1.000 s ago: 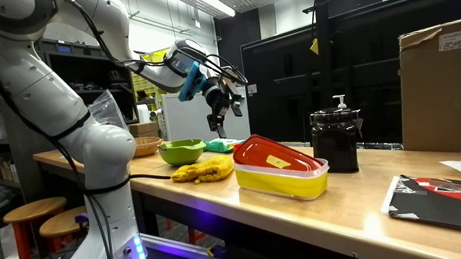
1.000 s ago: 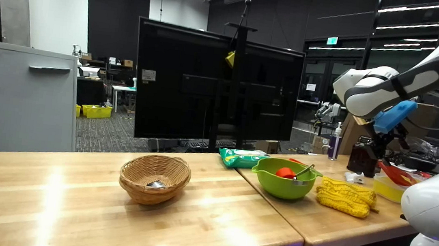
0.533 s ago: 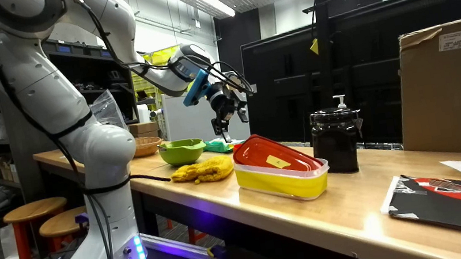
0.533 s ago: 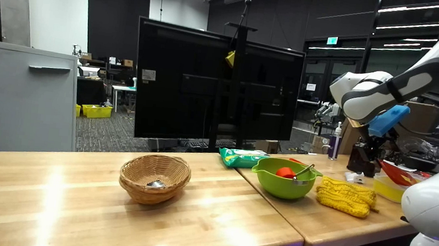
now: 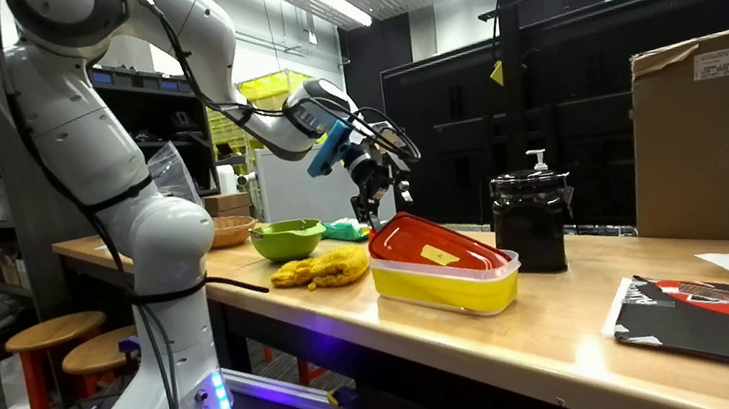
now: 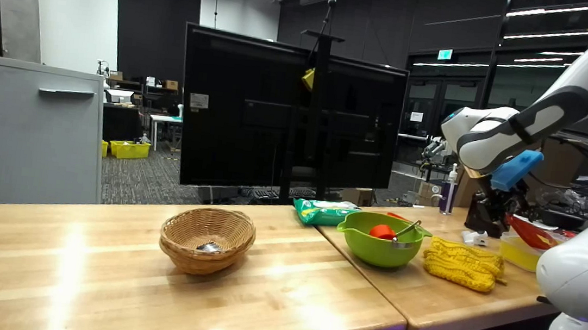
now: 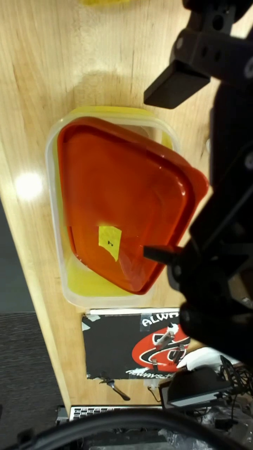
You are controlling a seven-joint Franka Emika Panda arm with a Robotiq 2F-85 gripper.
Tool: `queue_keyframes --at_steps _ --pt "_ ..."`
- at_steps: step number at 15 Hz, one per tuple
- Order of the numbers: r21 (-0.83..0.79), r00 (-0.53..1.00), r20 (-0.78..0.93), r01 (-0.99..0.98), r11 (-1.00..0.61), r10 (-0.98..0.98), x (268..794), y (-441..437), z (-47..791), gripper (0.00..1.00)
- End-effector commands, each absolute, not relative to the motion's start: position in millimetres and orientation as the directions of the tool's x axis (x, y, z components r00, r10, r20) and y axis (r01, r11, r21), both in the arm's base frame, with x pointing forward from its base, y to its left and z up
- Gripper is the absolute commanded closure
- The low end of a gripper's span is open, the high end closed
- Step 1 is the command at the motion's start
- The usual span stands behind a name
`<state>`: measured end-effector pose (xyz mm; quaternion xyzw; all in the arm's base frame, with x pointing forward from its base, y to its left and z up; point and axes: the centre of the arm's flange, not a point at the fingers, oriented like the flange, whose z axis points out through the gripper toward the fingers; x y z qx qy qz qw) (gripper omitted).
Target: Put the red lid on the counter.
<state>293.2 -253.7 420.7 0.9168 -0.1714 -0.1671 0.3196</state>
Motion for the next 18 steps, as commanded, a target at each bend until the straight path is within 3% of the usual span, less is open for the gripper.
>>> queue_keyframes --at_steps 1,4,5,6,14,16,18 --pt "0.662 0.885 -0.200 -0.194 -0.724 -0.420 296 -284 421 0.00" --pt "0.665 0.885 -0.202 -0.190 -0.722 -0.419 295 -299 421 0.00" --pt "0.664 0.886 -0.201 -0.190 -0.723 -0.417 295 -302 421 0.07" --pt "0.661 0.888 -0.202 -0.188 -0.727 -0.414 295 -304 420 0.26" --pt "0.640 0.892 -0.212 -0.182 -0.746 -0.400 299 -314 417 0.87" --pt "0.640 0.891 -0.213 -0.183 -0.746 -0.402 300 -314 418 0.98" --pt "0.643 0.891 -0.212 -0.181 -0.744 -0.401 301 -312 422 1.00"
